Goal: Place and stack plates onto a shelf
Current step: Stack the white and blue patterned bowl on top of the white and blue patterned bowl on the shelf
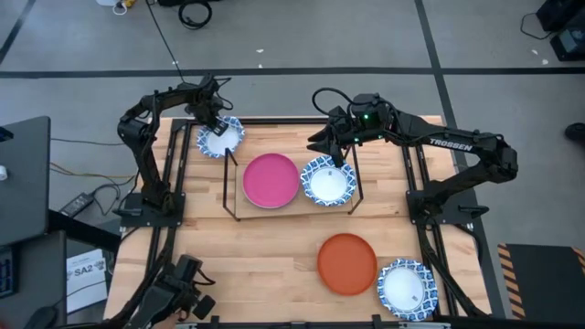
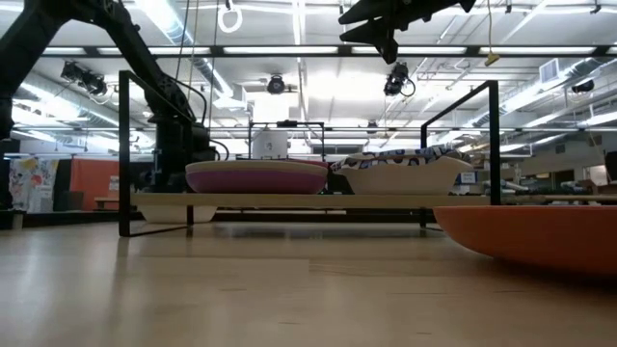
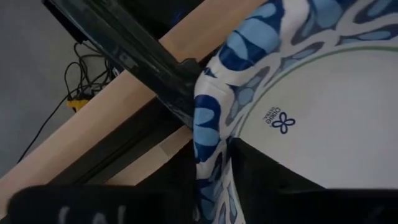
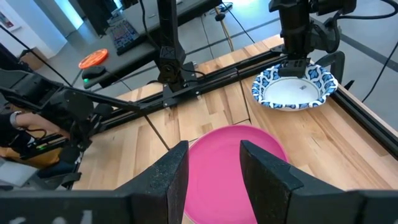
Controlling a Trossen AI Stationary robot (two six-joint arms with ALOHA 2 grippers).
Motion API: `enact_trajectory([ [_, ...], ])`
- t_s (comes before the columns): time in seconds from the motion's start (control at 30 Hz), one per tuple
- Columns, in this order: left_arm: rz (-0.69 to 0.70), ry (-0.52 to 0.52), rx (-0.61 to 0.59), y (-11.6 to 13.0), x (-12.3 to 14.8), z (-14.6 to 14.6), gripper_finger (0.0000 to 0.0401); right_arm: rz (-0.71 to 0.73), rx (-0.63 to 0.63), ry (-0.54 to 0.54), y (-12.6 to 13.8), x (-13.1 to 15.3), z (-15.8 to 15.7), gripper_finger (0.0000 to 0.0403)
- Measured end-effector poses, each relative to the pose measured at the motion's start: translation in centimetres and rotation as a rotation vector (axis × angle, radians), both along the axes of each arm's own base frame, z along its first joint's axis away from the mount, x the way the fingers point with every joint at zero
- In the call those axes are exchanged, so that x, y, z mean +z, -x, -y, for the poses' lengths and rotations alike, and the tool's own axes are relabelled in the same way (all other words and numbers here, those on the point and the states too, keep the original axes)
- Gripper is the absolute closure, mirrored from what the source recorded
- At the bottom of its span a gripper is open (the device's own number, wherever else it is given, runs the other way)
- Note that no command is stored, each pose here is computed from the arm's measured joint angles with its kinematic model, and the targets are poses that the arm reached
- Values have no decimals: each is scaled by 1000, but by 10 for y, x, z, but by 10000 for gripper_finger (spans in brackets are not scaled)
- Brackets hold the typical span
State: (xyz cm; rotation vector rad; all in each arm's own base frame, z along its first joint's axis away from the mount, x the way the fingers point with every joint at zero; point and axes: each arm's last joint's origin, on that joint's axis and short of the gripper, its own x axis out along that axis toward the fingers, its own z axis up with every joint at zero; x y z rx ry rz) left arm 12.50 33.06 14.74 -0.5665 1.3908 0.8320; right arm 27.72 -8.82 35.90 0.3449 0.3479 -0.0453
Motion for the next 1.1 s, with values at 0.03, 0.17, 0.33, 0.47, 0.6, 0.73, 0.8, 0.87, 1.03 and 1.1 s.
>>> enact_trajectory([
  [0.03,0,0,0,0,0,0,313,0,0,0,0,0,0,253],
  [0.17,1,0,0,0,0,0,339,0,0,0,0,0,0,253],
  [0.33,1,0,0,0,0,0,374,0,0,0,0,0,0,254],
  [0.47,1,0,0,0,0,0,394,0,0,0,0,0,0,253],
  [0.6,1,-1,0,0,1,0,394,0,0,0,0,0,0,254],
  [0.73,1,-14,1,0,5,1,394,0,0,0,0,0,0,253],
  [0.8,4,-31,2,1,11,2,394,-1,-1,0,0,0,0,253],
  [0.87,11,-58,3,2,20,3,394,-2,-13,4,0,0,0,253],
  [1.03,33,-138,9,4,45,8,394,-8,-60,22,0,0,2,253],
  [1.1,47,-169,9,5,55,10,394,-10,-80,29,0,0,2,253],
])
